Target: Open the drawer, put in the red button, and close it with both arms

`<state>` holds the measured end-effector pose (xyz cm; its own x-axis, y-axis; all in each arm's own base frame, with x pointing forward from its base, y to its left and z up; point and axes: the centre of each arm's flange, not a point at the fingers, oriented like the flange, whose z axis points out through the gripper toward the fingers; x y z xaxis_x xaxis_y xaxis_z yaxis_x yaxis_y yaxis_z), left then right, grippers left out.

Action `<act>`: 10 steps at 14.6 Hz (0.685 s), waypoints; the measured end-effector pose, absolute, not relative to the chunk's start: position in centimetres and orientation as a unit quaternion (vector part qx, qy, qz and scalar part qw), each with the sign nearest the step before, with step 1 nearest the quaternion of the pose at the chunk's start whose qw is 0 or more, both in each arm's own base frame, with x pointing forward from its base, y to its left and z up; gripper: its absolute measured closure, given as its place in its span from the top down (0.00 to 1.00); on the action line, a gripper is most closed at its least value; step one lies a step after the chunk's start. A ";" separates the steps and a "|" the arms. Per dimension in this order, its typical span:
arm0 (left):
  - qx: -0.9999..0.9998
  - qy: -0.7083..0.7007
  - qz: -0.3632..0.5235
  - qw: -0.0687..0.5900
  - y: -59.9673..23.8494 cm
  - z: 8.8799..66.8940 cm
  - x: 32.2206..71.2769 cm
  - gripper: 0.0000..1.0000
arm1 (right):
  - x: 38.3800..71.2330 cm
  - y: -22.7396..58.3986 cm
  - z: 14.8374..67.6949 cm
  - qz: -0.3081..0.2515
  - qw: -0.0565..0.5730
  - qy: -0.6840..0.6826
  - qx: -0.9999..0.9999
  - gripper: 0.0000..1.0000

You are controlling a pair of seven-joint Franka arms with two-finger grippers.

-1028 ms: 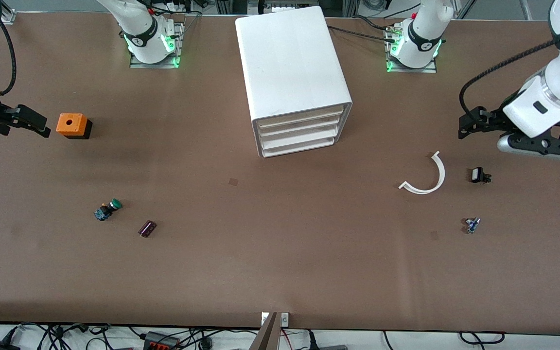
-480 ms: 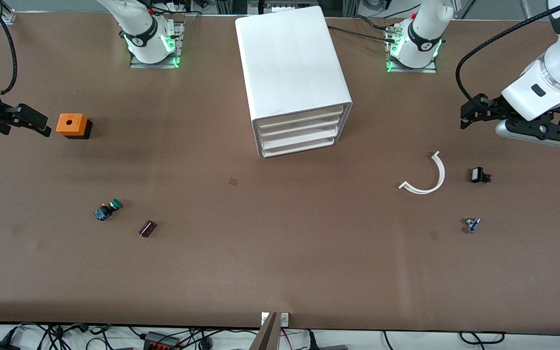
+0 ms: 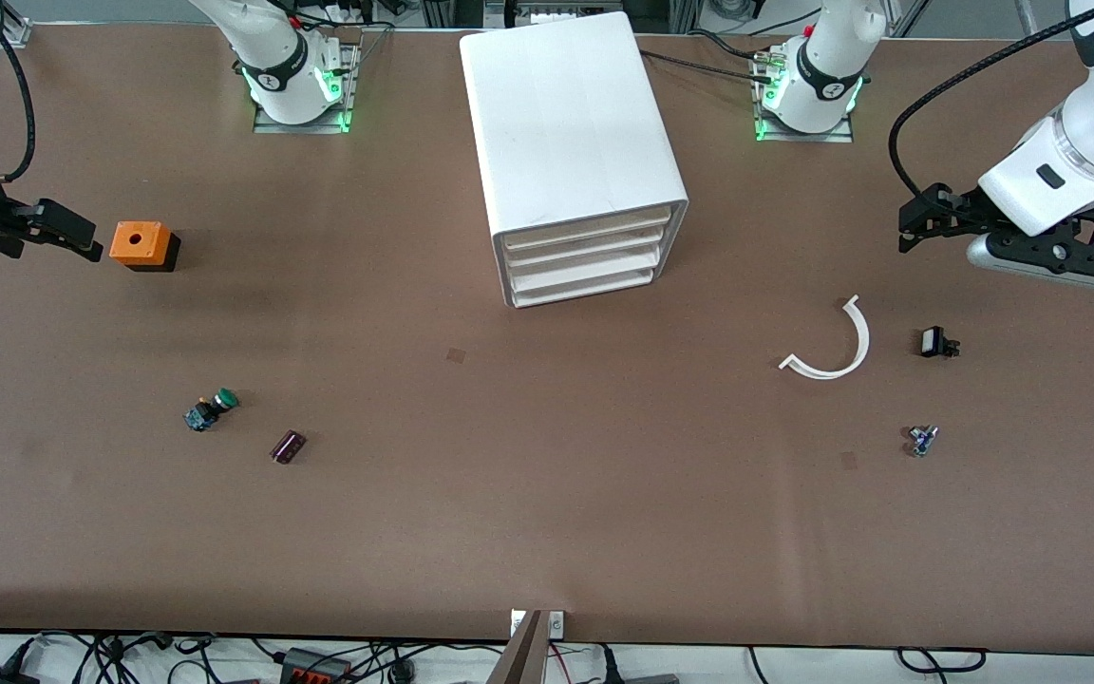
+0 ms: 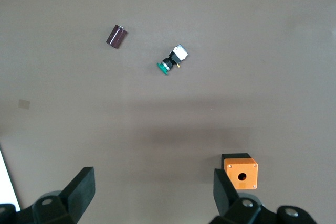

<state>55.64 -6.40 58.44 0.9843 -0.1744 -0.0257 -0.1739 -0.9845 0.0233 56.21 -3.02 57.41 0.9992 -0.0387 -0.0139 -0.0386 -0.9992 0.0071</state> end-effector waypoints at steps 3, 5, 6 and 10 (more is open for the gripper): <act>0.996 -0.086 -0.014 0.010 -6.2 58.4 55.7 1.00 | 56.0 -3.6 57.3 -0.013 0.003 -0.025 1.000 1.00; 0.996 -0.086 -0.015 0.010 -6.2 58.4 55.6 1.00 | 55.6 -3.9 57.0 -0.013 0.003 -0.027 1.000 1.00; 0.996 -0.086 -0.015 0.010 -6.2 58.3 55.6 1.00 | 55.4 -3.8 56.9 -0.011 0.003 -0.027 1.000 1.00; 0.996 -0.086 -0.015 0.010 -6.2 58.3 55.6 1.00 | 54.5 -3.8 57.1 -0.002 0.003 -0.027 1.000 1.00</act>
